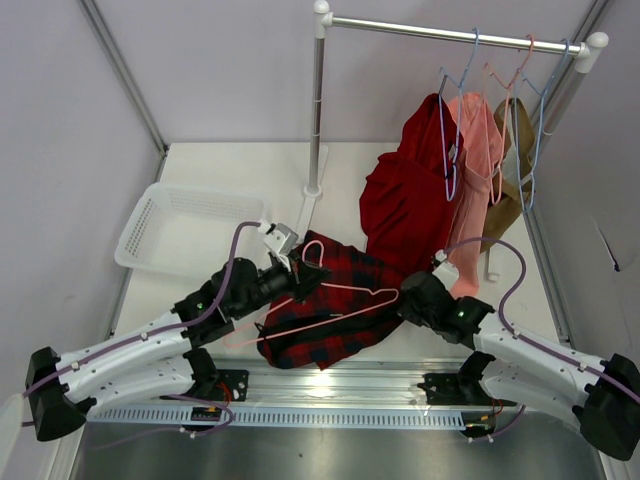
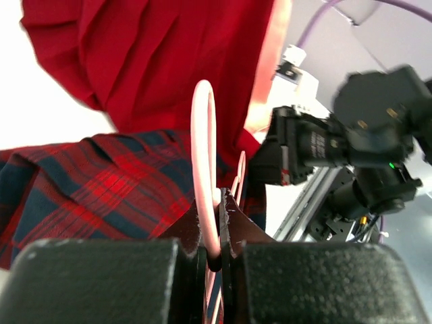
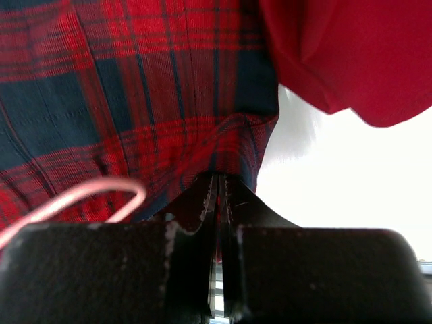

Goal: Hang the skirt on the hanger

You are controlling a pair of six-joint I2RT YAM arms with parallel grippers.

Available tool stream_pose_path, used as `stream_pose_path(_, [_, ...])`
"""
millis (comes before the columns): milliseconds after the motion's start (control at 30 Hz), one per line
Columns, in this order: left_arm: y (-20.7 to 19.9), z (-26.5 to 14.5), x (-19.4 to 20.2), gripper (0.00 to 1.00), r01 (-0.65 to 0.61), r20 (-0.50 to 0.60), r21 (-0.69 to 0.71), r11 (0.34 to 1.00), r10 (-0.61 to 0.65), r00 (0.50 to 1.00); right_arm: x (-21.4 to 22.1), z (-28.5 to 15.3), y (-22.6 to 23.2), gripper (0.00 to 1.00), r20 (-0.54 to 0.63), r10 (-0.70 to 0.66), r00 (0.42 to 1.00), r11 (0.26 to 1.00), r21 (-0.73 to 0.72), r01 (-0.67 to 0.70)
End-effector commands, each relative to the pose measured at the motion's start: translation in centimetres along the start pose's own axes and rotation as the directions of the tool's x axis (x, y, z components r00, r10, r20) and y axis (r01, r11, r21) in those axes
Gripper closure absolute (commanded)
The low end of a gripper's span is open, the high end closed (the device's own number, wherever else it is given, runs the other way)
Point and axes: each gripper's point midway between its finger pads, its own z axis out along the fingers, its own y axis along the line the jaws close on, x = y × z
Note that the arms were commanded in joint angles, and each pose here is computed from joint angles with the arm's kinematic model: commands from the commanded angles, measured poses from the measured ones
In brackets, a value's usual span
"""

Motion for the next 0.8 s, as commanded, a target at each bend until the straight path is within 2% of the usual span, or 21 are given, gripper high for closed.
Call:
stream_pose_path(0, [-2.1, -0.2, -1.8, 1.0, -0.061, 0.068, 0.117, 0.991, 0.053, 0.996, -1.4, -0.3, 1.6, 1.0, 0.005, 0.026, 1.0, 0.997, -0.068, -0.026])
stream_pose_path(200, [-2.7, -0.1, -0.7, 1.0, -0.091, 0.019, 0.155, 0.984, 0.089, 0.996, -2.7, -0.1, 1.6, 1.0, 0.005, 0.066, 0.998, 0.995, -0.079, -0.065])
stream_pose_path(767, [-1.5, 0.8, 0.9, 1.0, -0.13, -0.052, 0.095, 0.987, 0.135, 0.989, -3.7, -0.6, 1.9, 1.0, 0.003, 0.134, 0.991, 0.983, -0.124, -0.133])
